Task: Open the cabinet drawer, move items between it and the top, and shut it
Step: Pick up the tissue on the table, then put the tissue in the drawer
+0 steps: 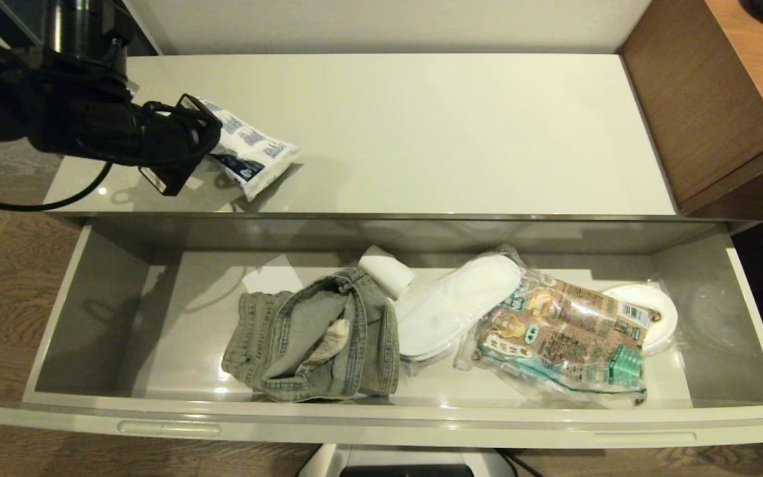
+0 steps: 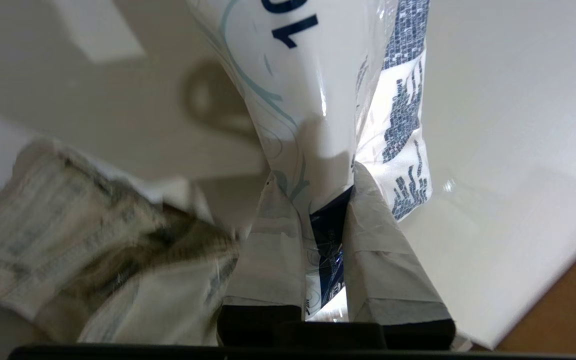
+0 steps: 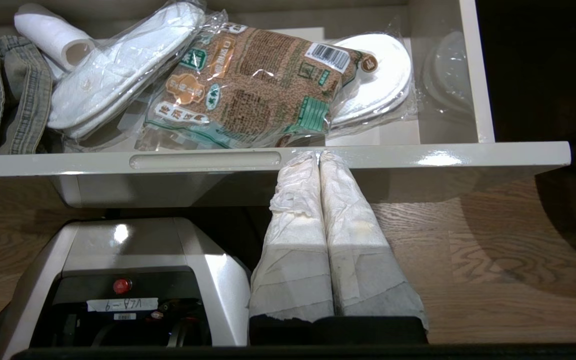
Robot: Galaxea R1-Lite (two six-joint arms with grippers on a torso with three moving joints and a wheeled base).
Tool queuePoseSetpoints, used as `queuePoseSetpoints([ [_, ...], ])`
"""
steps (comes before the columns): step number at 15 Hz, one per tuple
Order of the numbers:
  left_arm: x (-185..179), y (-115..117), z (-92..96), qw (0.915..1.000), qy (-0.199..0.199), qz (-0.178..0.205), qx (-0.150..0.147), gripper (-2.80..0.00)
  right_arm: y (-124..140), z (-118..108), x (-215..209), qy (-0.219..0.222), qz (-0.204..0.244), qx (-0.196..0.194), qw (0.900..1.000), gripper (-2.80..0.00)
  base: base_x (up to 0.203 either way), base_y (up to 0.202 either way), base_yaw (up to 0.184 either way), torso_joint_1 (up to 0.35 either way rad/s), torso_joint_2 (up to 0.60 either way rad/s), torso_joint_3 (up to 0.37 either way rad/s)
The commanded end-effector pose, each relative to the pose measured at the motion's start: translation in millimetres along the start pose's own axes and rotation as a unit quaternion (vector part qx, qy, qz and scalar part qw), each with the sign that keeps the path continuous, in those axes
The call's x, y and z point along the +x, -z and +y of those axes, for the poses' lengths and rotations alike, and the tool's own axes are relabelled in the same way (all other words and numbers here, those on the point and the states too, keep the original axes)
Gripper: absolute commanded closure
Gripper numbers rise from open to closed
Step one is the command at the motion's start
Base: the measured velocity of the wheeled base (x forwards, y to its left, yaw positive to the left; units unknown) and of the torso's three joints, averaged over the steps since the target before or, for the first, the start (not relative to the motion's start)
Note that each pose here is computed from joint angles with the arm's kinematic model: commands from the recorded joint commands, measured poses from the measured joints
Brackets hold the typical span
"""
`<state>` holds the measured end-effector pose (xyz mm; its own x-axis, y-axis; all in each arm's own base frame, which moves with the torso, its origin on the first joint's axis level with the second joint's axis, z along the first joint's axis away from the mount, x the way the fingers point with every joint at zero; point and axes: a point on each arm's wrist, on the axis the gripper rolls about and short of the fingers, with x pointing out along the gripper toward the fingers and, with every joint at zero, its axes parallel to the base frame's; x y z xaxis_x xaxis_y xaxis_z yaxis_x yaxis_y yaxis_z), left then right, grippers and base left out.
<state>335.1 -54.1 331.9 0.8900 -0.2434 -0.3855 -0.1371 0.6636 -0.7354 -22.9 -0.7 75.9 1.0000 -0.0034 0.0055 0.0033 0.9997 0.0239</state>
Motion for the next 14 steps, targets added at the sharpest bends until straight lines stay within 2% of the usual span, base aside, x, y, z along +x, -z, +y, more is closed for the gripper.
queuePoseSetpoints([
  [1,-56.5,1.3,-9.9,0.9994,0.033,-0.014,0.001,0.0,0.5,0.0,-0.4,0.0,-0.003,0.0,1.0,0.0,0.0,0.0,0.0,0.0,0.0,0.0],
  [3,-107.5,12.5,-5.0,0.9991,0.043,-0.008,0.001,0.0,0.5,0.0,-0.4,0.0,-0.003,0.0,1.0,0.0,0.0,0.0,0.0,0.0,0.0,0.0],
  [4,-124.2,20.9,2.9,0.9994,0.033,0.004,-0.001,0.0,0.5,0.0,-0.4,0.0,-0.003,0.0,1.0,0.0,0.0,0.0,0.0,0.0,0.0,0.0],
  [5,-139.2,29.6,13.8,0.9997,0.012,0.018,-0.007,0.0,0.5,0.0,-0.4,0.0,-0.003,0.0,1.0,0.0,0.0,0.0,0.0,0.0,0.0,0.0],
  [6,-150.0,40.5,30.2,0.9986,-0.028,0.041,-0.018,0.0,0.5,0.0,-0.4,0.0,-0.003,0.0,1.0,0.0,0.0,0.0,0.0,0.0,0.0,0.0],
  [7,-159.5,52.1,48.3,0.9939,-0.079,0.069,-0.033,0.0,0.5,0.0,-0.4,0.0,-0.003,0.0,1.0,0.0,0.0,0.0,0.0,0.0,0.0,0.0],
  [8,-162.6,60.4,61.0,0.989,-0.112,0.086,-0.044,0.0,0.5,0.0,-0.4,0.0,-0.003,0.0,1.0,0.0,0.0,0.0,0.0,0.0,0.0,0.0],
  [9,-166.0,63.7,66.5,0.9863,-0.127,0.092,-0.051,0.0,0.5,0.0,-0.4,0.0,-0.003,0.0,1.0,0.0,0.0,0.0,0.0,0.0,0.0,0.0],
  [10,-167.2,65.5,68.4,0.9857,-0.13,0.093,-0.054,0.0,0.5,0.0,-0.4,0.0,-0.003,0.0,1.0,0.0,0.0,0.0,0.0,0.0,0.0,0.0],
  [13,-160.5,87.0,95.5,0.9729,-0.178,0.129,-0.072,0.0,0.5,0.0,-0.4,0.0,-0.003,0.0,1.0,0.0,0.0,0.0,0.0,0.0,0.0,0.0],
  [14,-161.0,87.4,96.1,0.9729,-0.179,0.128,-0.073,0.0,0.5,0.0,-0.4,0.0,-0.003,0.0,1.0,0.0,0.0,0.0,0.0,0.0,0.0,0.0],
])
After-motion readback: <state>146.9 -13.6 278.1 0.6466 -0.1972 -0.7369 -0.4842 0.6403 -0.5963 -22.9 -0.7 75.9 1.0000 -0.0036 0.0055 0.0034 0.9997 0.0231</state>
